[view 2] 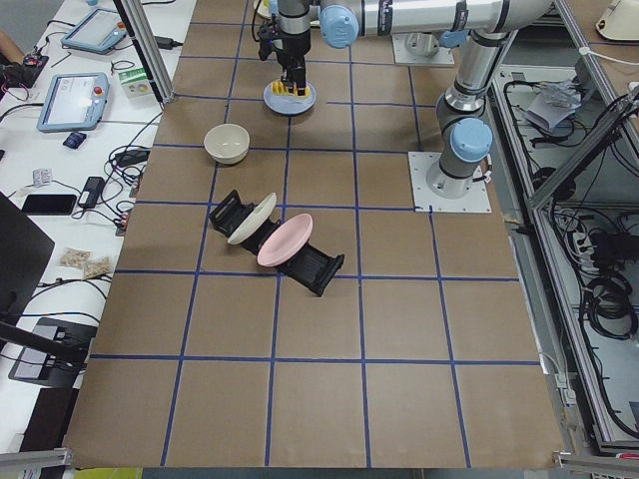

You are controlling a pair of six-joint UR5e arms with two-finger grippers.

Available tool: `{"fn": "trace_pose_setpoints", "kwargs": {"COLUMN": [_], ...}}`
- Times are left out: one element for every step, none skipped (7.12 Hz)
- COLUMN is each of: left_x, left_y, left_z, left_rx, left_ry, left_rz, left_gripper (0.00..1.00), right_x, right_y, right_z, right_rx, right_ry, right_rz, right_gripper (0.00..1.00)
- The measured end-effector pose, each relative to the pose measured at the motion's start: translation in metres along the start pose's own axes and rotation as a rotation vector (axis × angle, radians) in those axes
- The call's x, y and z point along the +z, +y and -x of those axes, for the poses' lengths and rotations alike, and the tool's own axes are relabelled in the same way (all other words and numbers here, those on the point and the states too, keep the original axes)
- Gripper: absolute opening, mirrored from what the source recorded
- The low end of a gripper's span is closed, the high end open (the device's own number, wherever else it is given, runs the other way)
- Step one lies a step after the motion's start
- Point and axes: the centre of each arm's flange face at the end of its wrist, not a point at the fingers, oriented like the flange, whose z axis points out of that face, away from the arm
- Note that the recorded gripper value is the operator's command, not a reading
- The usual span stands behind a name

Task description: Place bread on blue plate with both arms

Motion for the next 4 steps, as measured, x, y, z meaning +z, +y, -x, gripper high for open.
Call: {"fn": "trace_pose_setpoints", "kwargs": {"left_x": [0.0006,0.0008,0.0005,0.0003], "left_y": [0.0000,0.0001,0.0004,0.0006], "left_z": [0.0000,0.0000,0.0001,0.0002], "left_rx": [-0.003,-0.004,-0.004,-0.003], "left_ry": [-0.001,0.000,-0.001,-0.001], "left_rz": [0.001,0.002,0.002,0.001], "left_gripper": [1.00,1.00,1.00,1.00], "right_x": [0.0037,0.0042,0.0027,-0.0036], "right_y": [0.0008,-0.0001,-0.0018,-0.0049], "right_z": [-0.0005,-0.0003,-0.0007,-0.0020], "right_rx": [-0.006,-0.012,-0.014,-0.011], "right_ry": [-0.004,-0.016,-0.023,-0.032], "right_rz": [-0.006,-0.025,-0.040,-0.055], "right_gripper": [1.00,1.00,1.00,1.00]}}
